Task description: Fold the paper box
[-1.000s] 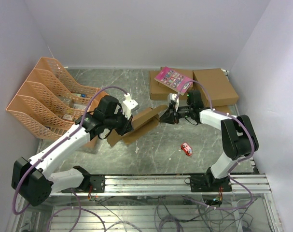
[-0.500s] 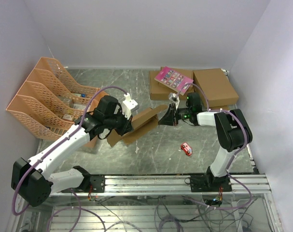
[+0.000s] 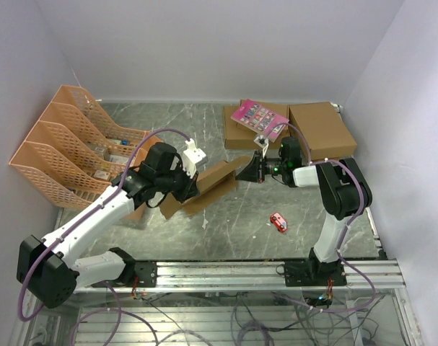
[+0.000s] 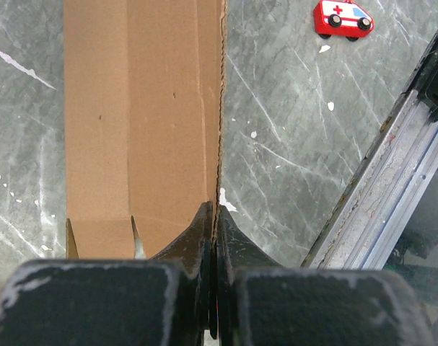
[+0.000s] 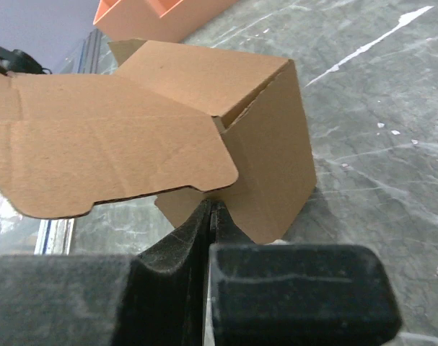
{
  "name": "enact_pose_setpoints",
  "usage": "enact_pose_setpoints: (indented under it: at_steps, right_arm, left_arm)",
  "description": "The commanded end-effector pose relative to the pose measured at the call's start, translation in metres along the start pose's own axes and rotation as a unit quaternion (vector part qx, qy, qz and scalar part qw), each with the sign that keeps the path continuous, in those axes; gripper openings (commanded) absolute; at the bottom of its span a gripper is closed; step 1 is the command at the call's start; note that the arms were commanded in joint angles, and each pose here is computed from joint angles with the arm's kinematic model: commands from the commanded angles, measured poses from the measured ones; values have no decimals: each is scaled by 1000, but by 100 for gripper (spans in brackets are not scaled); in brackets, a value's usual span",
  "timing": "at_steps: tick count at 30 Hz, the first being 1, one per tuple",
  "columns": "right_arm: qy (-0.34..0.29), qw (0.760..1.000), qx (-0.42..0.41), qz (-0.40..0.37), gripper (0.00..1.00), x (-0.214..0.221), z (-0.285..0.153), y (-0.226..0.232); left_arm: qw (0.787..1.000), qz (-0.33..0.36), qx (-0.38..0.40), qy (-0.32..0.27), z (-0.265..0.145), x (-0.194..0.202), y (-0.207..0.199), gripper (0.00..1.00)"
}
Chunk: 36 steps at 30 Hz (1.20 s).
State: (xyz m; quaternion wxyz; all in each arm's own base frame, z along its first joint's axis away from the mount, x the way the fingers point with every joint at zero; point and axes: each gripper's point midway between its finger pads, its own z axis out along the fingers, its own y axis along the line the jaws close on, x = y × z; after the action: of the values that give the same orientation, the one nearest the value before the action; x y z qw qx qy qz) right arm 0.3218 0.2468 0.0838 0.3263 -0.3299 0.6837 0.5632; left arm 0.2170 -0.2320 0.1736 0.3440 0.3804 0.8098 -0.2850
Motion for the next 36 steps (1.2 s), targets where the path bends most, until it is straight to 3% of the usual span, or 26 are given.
enact_pose_setpoints:
  at_steps: [1, 5, 11, 17, 26, 36]
  right_arm:
    - [-9, 999, 41, -19, 0, -12, -2, -15]
    - [-9, 997, 72, -40, 1, -16, -3, -25]
    - [-9, 995, 81, -63, 27, -17, -3, -29]
    - [-21, 993, 59, -97, 40, -20, -1, -24]
    - [-55, 984, 16, -167, 48, -16, 2, 5]
    - [-104, 968, 25, -225, 43, -11, -4, 20]
  left_arm:
    - [1000, 5, 15, -11, -3, -6, -6, 7]
    - [1000, 6, 16, -14, -3, -7, -6, 7]
    - [1000, 11, 22, -17, -5, -9, -8, 7]
    - [999, 18, 32, -11, -5, -7, -11, 7]
    - [998, 30, 51, -10, -6, -4, -17, 7]
    - [996, 29, 83, -17, -7, -7, -28, 7]
